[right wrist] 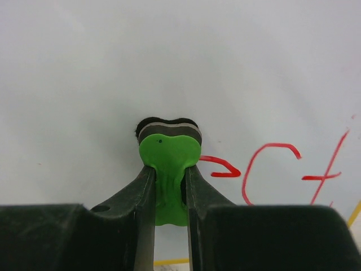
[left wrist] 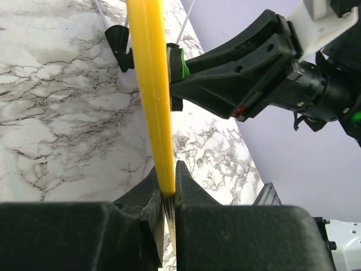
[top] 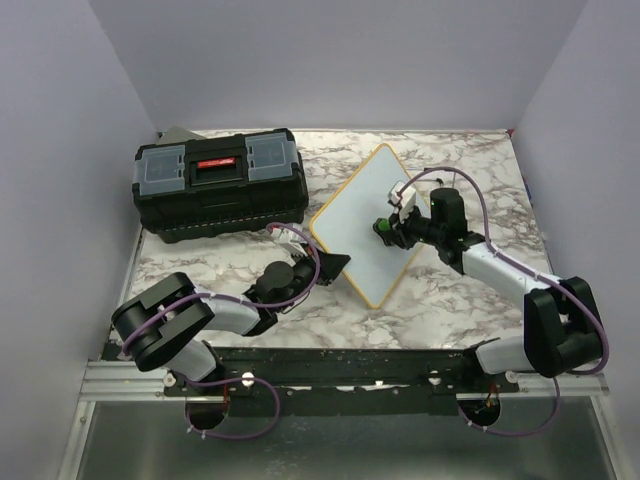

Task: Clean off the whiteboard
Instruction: Erase the whiteboard at the center of the board.

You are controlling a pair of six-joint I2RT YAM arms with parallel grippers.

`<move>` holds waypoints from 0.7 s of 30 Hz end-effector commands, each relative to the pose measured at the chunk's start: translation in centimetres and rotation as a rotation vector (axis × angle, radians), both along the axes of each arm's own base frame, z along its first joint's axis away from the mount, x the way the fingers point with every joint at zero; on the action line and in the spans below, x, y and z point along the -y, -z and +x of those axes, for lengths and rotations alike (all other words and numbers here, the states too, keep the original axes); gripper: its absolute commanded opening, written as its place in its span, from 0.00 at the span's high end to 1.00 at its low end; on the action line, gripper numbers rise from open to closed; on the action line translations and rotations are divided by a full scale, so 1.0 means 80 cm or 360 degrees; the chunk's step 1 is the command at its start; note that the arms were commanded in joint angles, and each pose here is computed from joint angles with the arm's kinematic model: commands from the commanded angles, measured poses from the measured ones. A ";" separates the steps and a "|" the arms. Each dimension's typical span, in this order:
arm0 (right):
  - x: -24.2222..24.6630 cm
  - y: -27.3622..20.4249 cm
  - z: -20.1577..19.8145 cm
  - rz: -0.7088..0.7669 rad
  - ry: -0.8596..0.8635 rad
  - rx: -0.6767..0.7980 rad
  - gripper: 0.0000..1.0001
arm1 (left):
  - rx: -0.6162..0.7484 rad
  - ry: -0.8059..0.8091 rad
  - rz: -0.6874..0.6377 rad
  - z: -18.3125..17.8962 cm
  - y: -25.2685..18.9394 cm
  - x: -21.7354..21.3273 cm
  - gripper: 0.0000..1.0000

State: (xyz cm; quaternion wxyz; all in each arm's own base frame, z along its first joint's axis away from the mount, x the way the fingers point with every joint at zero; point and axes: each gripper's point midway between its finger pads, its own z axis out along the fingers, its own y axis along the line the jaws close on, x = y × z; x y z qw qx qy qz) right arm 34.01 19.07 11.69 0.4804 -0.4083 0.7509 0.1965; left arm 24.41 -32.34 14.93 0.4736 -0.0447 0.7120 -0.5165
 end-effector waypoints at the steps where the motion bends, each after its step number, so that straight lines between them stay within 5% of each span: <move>1: 0.032 0.049 -0.011 -0.0106 0.0055 -0.0123 0.99 | 0.0198 0.0249 -0.0281 -0.034 -0.079 0.027 1.00; 10: -0.022 0.051 -0.114 -0.0062 -0.0523 -0.0100 0.99 | 0.0177 0.0270 -0.0318 -0.033 -0.076 0.034 1.00; 21: 0.028 0.039 0.011 -0.0091 0.0153 -0.0112 0.99 | 0.0192 0.0259 -0.0301 -0.035 -0.080 0.028 1.00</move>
